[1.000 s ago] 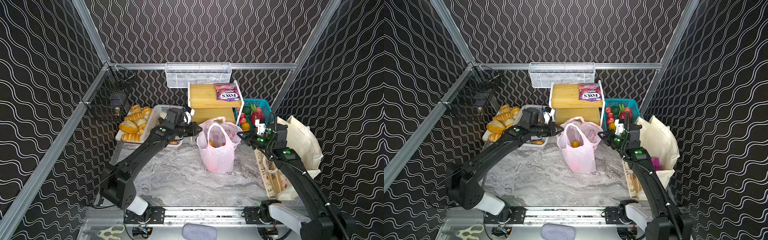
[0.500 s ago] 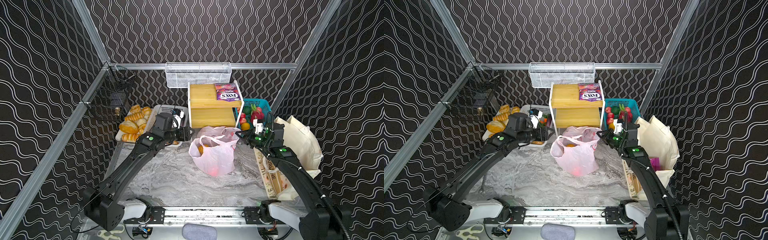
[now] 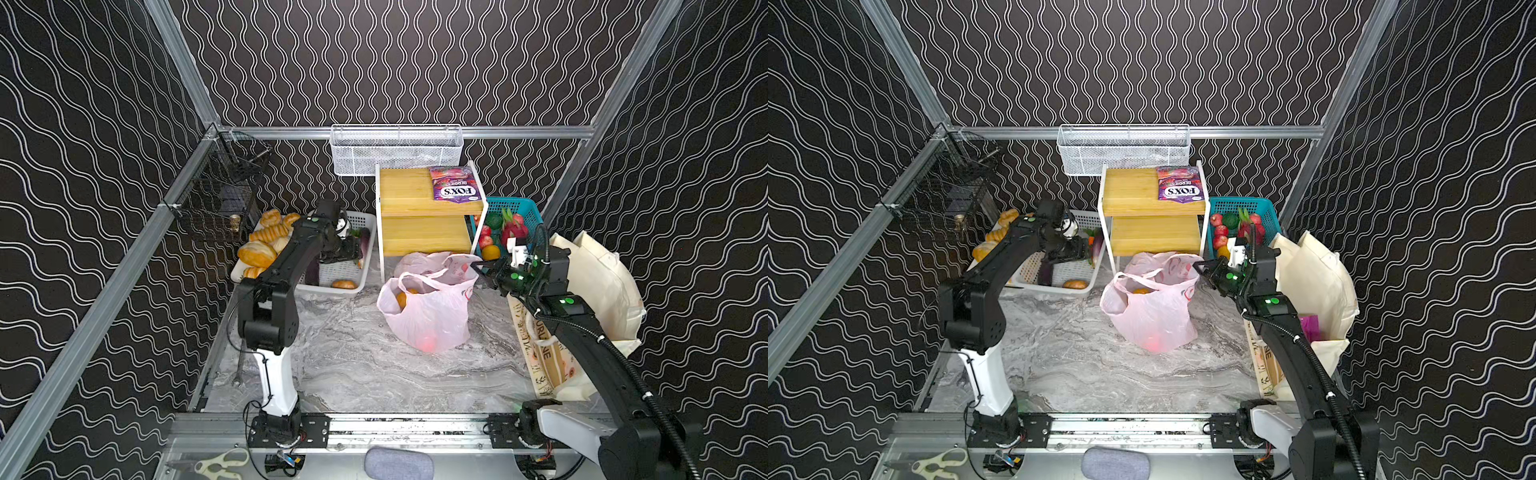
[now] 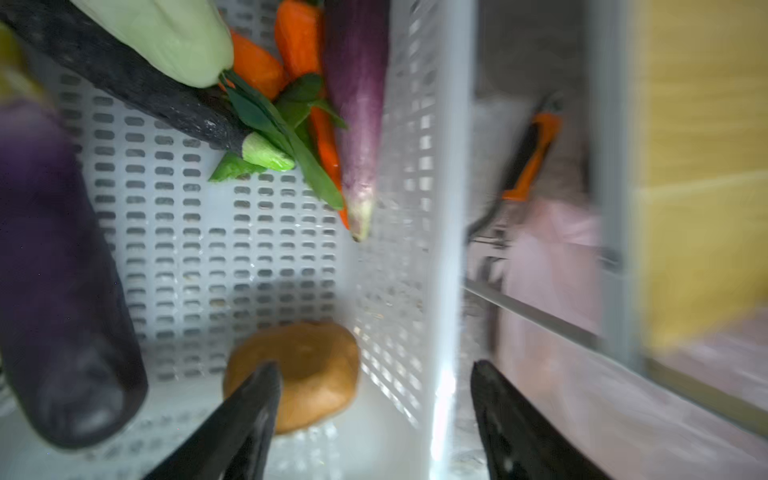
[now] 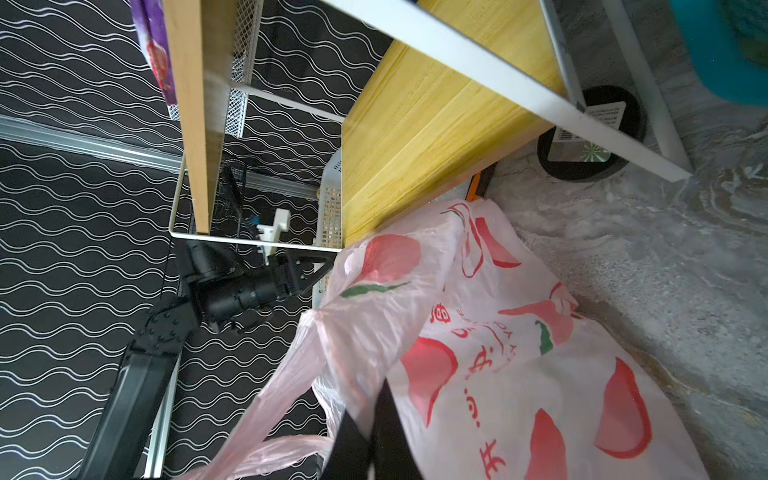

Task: Place the mixed food into the grocery bags and tie them
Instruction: 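Move the open left gripper back over the white basket, then grasp the brown potato in the white basket with the left gripper, then carry the brown potato into the pink bag opening with the left gripper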

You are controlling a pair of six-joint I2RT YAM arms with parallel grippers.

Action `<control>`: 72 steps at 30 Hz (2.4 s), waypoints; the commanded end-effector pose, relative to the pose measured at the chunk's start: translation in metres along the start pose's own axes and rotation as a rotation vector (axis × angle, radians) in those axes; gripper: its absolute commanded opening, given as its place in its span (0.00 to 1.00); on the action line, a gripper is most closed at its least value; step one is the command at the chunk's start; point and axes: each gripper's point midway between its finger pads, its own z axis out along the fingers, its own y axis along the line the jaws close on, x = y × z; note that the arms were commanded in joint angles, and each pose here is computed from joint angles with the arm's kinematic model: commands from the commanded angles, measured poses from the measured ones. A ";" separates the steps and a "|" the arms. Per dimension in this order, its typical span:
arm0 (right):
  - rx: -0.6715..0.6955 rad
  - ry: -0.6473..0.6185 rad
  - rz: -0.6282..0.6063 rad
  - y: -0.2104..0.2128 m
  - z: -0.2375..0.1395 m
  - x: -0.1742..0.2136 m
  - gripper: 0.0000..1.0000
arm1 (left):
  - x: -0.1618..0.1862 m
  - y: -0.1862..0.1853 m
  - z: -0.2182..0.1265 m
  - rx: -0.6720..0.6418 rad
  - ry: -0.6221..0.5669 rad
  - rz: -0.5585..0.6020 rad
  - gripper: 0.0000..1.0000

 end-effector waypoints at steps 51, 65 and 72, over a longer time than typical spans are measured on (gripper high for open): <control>-0.024 -0.031 0.052 0.000 0.004 -0.006 0.00 | 0.119 -0.122 -0.119 0.494 -0.051 0.354 0.39; -0.042 -0.028 0.063 0.005 0.003 -0.006 0.00 | 0.152 -0.176 -0.096 0.519 -0.016 0.463 0.32; -0.041 -0.036 0.060 0.005 0.002 -0.007 0.00 | 0.172 -0.168 -0.080 0.427 0.107 0.581 0.32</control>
